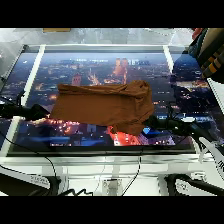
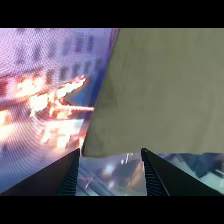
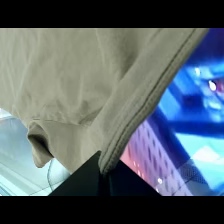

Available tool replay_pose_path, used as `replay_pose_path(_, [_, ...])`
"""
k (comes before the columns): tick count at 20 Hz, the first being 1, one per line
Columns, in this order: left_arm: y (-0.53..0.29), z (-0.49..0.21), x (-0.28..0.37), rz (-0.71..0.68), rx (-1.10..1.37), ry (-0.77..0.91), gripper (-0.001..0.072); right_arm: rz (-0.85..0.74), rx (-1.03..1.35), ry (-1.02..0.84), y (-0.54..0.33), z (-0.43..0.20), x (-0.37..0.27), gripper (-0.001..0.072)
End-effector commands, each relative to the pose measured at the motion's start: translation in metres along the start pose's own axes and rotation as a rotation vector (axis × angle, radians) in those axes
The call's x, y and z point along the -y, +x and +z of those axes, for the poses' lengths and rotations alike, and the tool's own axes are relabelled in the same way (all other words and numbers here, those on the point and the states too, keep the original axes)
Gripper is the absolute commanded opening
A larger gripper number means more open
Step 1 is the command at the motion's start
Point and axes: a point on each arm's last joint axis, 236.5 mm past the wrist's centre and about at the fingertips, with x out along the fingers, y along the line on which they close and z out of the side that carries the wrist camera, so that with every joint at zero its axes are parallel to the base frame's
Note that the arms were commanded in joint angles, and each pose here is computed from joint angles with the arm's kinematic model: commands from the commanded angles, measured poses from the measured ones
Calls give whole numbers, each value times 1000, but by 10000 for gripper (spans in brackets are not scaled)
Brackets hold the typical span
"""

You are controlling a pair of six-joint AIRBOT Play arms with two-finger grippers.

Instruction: Fold the clothes and pants, and hang the long-sleeved shirts on hangers.

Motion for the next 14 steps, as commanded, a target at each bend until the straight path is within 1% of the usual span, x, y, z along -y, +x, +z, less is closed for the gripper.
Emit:
replay_pose_path(1, [14,-3,-6,-23,-18,-3,425,1,1,-1,0,0,-1,12])
replay_pose_path(3, [21,-7,-5,-32,-43,-4,420,1,1,-1,0,0,-1,12])
replay_pose_path(7, [32,-10,8,-35,-76,101,412,1,1,-1,0,0,-1,12])
replay_pose_path(8, [36,-10,12,-37,-83,133,369,1,1,-1,0,0,-1,12])
replay_pose_path(10, [40,-10,17,-37,-89,177,205,2,1,0,0,0,-1,12])
replay_pose_path(12, [41,-3,17,-26,-63,178,131,2,1,0,0,0,-1,12])
replay_pose_path(13, [41,1,19,-34,-47,173,59,2,1,-1,0,0,-1,12])
replay_pose_path(14, [39,4,22,-46,-32,167,11,2,1,0,0,0,-1,12])
